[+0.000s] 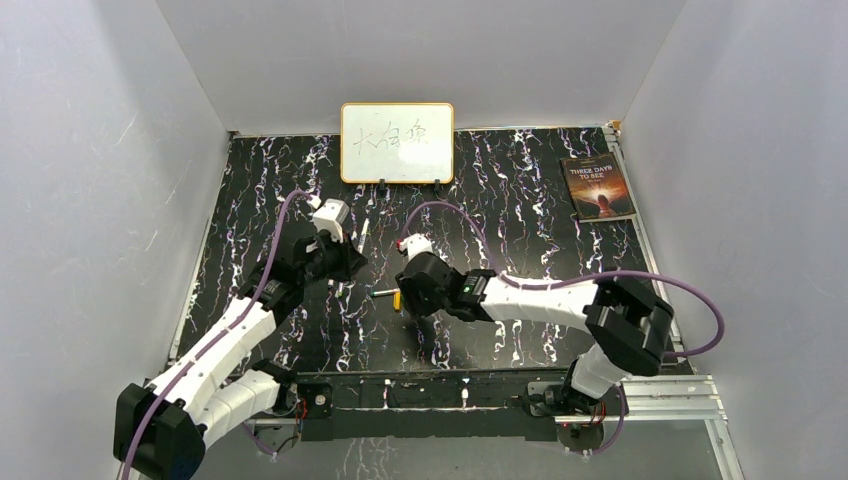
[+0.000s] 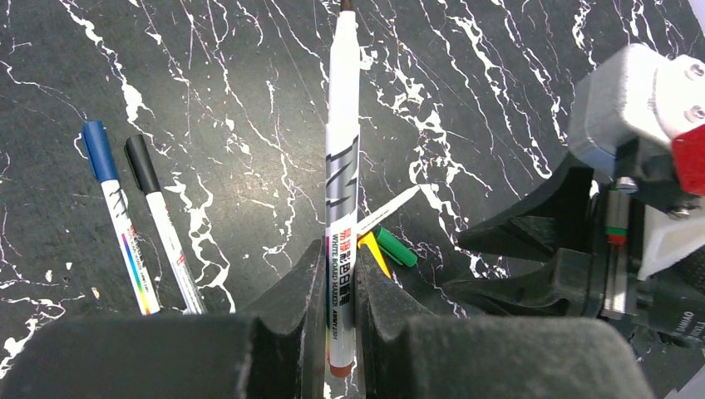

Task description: Insert the pens into the pen caps

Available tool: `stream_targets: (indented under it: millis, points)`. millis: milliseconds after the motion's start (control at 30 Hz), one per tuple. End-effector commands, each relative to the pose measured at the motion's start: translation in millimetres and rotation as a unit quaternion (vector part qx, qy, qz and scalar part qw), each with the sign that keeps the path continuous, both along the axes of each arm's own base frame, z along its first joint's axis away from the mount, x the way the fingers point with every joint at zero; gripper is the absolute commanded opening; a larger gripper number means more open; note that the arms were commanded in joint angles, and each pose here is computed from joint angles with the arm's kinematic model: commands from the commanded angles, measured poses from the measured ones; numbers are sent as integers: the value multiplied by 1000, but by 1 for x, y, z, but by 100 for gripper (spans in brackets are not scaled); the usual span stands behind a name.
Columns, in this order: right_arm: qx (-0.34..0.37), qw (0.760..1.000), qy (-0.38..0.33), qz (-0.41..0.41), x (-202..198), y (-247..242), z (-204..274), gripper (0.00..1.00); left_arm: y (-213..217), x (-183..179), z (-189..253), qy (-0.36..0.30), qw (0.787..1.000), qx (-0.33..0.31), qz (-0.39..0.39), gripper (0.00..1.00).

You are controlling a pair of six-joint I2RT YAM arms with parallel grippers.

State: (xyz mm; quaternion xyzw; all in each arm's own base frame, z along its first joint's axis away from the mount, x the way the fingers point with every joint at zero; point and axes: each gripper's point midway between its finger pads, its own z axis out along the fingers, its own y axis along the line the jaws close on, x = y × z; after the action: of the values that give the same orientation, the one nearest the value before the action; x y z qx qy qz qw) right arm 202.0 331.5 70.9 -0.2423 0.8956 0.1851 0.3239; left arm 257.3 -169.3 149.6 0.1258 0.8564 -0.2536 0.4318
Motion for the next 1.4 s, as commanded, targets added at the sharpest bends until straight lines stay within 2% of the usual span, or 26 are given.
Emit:
stream_targets:
  millis: [0, 633, 1067, 1200, 1367]
  points:
    - [12, 999, -32, 9, 17, 24, 13, 39, 0, 0, 19, -21, 1000, -7, -6, 0]
    - [-42, 999, -32, 11, 31, 32, -24, 39, 1, -3, 22, -26, 1000, -5, -14, 0]
    - [-61, 997, -39, 3, 40, 32, -29, 38, -1, -3, 20, -23, 1000, -6, -20, 0]
    - [-63, 997, -39, 2, 43, 34, -31, 34, -2, -3, 20, -22, 1000, -6, -21, 0]
    - [-69, 997, -35, 2, 42, 34, -36, 23, -2, -4, 19, -21, 1000, -6, -22, 0]
